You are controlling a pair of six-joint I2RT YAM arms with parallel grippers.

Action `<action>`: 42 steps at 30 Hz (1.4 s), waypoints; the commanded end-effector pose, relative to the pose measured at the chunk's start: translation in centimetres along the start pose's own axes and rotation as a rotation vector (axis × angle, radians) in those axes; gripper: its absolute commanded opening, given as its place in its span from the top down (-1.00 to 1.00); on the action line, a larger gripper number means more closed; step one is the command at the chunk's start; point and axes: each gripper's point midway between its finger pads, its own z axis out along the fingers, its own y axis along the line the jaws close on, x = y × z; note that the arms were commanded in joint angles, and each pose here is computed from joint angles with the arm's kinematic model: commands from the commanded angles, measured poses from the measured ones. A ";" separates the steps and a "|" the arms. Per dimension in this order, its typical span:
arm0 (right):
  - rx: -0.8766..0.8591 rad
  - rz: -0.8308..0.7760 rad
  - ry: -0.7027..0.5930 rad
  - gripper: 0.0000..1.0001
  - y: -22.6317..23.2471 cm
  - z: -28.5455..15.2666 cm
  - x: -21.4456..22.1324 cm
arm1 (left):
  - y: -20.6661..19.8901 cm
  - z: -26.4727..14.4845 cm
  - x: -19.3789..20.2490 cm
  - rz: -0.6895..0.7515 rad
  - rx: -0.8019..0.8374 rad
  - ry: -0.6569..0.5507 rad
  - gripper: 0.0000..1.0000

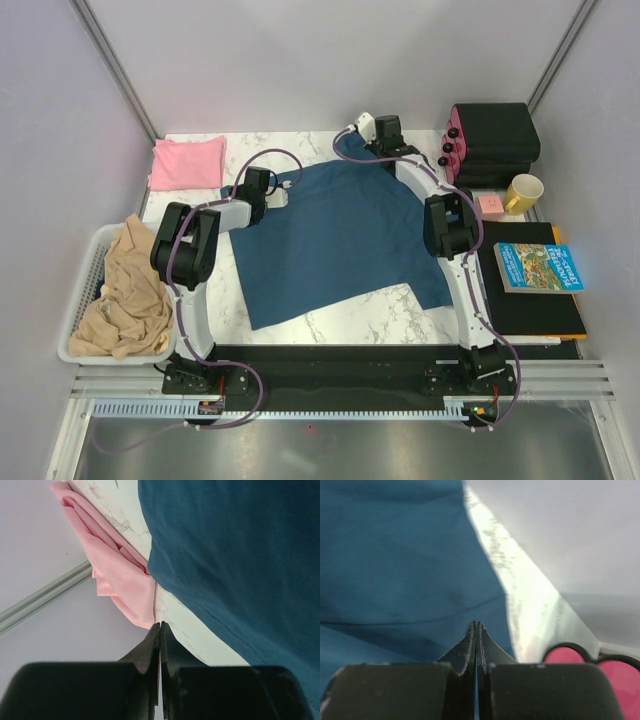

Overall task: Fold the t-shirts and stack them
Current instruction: Flatten the tshirt out

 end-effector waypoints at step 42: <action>0.164 -0.035 0.112 1.00 -2.2 3.5 6.0 | 0.2 8.0 -2.2 0.184 0.000 0.079 0.96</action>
